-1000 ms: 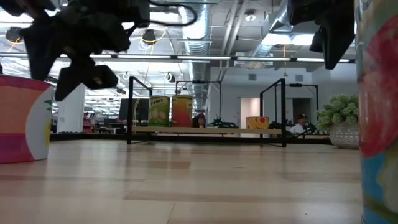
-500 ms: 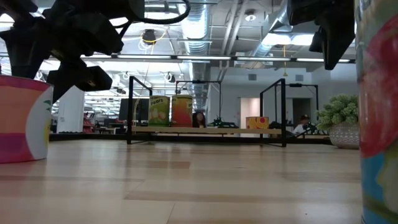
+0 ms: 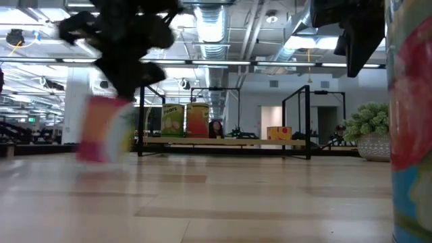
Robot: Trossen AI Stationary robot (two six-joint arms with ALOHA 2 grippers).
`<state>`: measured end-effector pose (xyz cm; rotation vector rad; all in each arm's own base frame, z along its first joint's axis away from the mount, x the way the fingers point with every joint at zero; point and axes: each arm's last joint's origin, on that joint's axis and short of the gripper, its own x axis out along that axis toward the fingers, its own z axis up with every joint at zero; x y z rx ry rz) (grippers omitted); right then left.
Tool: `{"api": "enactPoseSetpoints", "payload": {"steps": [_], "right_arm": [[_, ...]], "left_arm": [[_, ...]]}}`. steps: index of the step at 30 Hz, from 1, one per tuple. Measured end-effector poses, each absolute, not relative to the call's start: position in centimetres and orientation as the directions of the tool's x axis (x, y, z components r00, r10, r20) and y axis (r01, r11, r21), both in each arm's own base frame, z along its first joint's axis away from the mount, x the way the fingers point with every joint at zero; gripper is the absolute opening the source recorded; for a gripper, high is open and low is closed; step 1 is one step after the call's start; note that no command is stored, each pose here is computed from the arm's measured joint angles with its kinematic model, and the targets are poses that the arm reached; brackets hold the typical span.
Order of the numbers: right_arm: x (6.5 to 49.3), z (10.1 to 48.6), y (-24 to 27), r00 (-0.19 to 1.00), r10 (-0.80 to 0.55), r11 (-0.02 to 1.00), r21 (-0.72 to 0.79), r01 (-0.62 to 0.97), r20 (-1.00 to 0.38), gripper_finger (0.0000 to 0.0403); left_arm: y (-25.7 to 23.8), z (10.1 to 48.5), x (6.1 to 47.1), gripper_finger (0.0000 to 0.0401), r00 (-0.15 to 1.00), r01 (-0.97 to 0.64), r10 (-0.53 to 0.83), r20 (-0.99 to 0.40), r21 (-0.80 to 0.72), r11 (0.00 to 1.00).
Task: Pick and place cans onto a shelf
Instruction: Put the canned pineapple on the shelf
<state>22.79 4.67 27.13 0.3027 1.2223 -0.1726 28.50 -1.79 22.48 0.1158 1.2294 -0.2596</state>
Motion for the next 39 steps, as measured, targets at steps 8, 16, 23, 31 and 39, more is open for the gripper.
{"api": "enactPoseSetpoints", "payload": {"steps": [8,16,23,31,39], "right_arm": [[22.8,27.1,4.5,0.345,-0.016,0.958,0.084,0.274,-0.939,0.0082],[22.9,27.2,4.3,0.357,-0.095,0.96,0.009,0.279,-0.929,0.0082],[22.8,27.2,4.3,0.359,-0.111,0.96,-0.006,0.282,-0.927,0.0082],[22.9,27.2,4.3,0.362,-0.119,0.959,-0.012,0.283,-0.924,0.0082],[22.9,27.2,4.3,0.362,-0.12,0.959,-0.013,0.285,-0.925,0.0082]], "left_arm": [[3.0,27.3,30.6,0.0,0.477,0.218,0.004,-0.879,0.123,0.968],[9.4,29.7,35.3,0.0,0.542,0.192,0.096,-0.835,0.235,0.953],[14.2,29.1,39.5,0.0,0.503,0.228,0.053,-0.863,0.192,0.955],[17.7,27.9,42.6,0.0,0.475,0.243,0.07,-0.877,0.208,0.948],[20.2,26.4,42.8,0.0,0.395,0.214,0.083,-0.915,0.18,0.96]]}}
